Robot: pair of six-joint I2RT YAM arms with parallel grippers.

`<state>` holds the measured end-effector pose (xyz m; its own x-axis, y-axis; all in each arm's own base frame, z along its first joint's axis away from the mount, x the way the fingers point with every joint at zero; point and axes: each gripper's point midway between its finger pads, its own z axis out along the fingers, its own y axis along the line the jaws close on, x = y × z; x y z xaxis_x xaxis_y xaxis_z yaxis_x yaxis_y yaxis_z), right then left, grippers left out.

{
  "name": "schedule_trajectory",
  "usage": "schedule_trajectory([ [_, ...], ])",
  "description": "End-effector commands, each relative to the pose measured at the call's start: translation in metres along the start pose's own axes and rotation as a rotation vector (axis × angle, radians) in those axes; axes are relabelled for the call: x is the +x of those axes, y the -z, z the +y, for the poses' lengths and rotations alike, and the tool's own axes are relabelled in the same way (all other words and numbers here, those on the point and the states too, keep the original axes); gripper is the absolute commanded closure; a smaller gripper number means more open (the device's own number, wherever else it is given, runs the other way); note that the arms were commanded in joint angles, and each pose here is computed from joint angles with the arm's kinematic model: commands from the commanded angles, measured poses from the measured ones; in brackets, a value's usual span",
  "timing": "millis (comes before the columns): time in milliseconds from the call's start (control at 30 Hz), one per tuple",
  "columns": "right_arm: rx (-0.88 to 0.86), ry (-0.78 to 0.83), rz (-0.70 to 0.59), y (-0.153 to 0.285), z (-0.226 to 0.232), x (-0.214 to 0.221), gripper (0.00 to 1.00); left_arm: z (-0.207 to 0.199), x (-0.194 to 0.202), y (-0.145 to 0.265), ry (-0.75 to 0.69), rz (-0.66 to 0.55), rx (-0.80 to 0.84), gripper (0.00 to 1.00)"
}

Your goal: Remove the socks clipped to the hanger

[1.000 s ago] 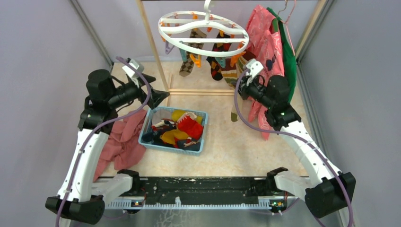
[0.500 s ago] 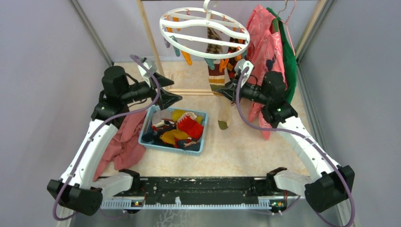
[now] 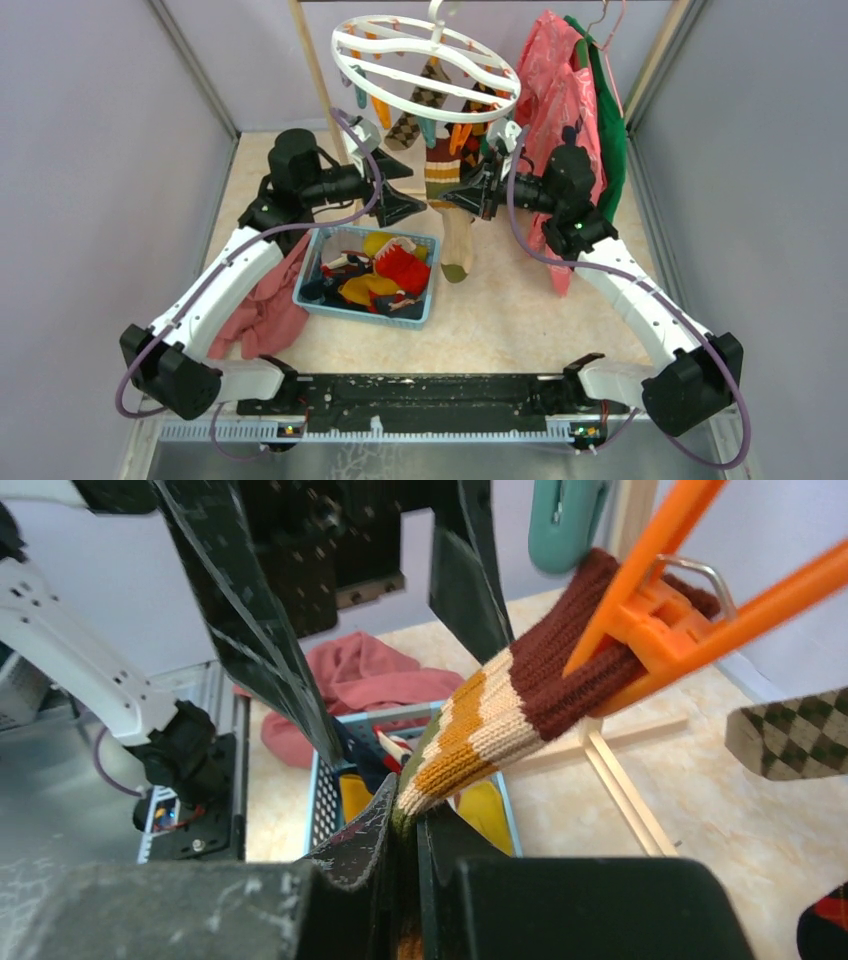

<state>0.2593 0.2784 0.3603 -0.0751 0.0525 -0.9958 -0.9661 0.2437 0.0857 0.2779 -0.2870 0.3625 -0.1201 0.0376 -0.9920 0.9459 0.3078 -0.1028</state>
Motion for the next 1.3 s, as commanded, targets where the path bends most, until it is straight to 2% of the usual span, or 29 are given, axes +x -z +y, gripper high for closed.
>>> schedule_trajectory([
  [0,-0.096,0.029,-0.086,-0.002,0.022,-0.032,0.94,-0.014,-0.009,-0.013,-0.097,-0.064,0.093,0.08],
  [167,-0.113,0.001,-0.099,-0.002,0.026,-0.033,0.95,-0.03,0.003,-0.022,-0.15,-0.054,0.183,0.14],
  [367,-0.125,-0.026,-0.111,-0.005,0.025,-0.032,0.95,-0.033,0.011,-0.035,-0.139,-0.051,0.212,0.23],
  [433,-0.118,-0.032,-0.111,-0.005,0.024,-0.029,0.95,-0.034,0.008,-0.041,-0.115,-0.055,0.233,0.33],
  [500,-0.106,-0.035,-0.113,-0.005,0.022,-0.028,0.95,-0.035,0.007,-0.045,-0.089,-0.048,0.257,0.55],
  [567,-0.081,-0.04,-0.118,-0.003,0.02,-0.028,0.93,-0.035,0.01,-0.047,-0.075,-0.039,0.267,0.71],
  [633,-0.026,-0.054,-0.122,-0.002,0.012,-0.03,0.86,-0.035,0.014,-0.048,-0.072,-0.035,0.266,0.85],
  [700,0.024,-0.064,-0.125,0.0,0.004,-0.034,0.74,-0.034,0.016,-0.049,-0.071,-0.032,0.264,0.98],
  [867,0.147,-0.037,-0.119,0.004,-0.016,-0.047,0.47,-0.037,0.016,-0.053,-0.061,-0.03,0.273,1.0],
  [1000,0.237,-0.017,-0.112,0.008,-0.03,-0.055,0.34,-0.038,0.014,-0.055,-0.058,-0.026,0.272,1.0],
  [1100,0.276,0.011,-0.116,0.011,-0.035,-0.064,0.29,-0.039,0.014,-0.056,-0.057,-0.025,0.27,1.0],
  [1267,0.331,0.049,-0.14,0.014,-0.044,-0.084,0.27,-0.041,0.013,-0.057,-0.056,-0.024,0.271,1.0],
])
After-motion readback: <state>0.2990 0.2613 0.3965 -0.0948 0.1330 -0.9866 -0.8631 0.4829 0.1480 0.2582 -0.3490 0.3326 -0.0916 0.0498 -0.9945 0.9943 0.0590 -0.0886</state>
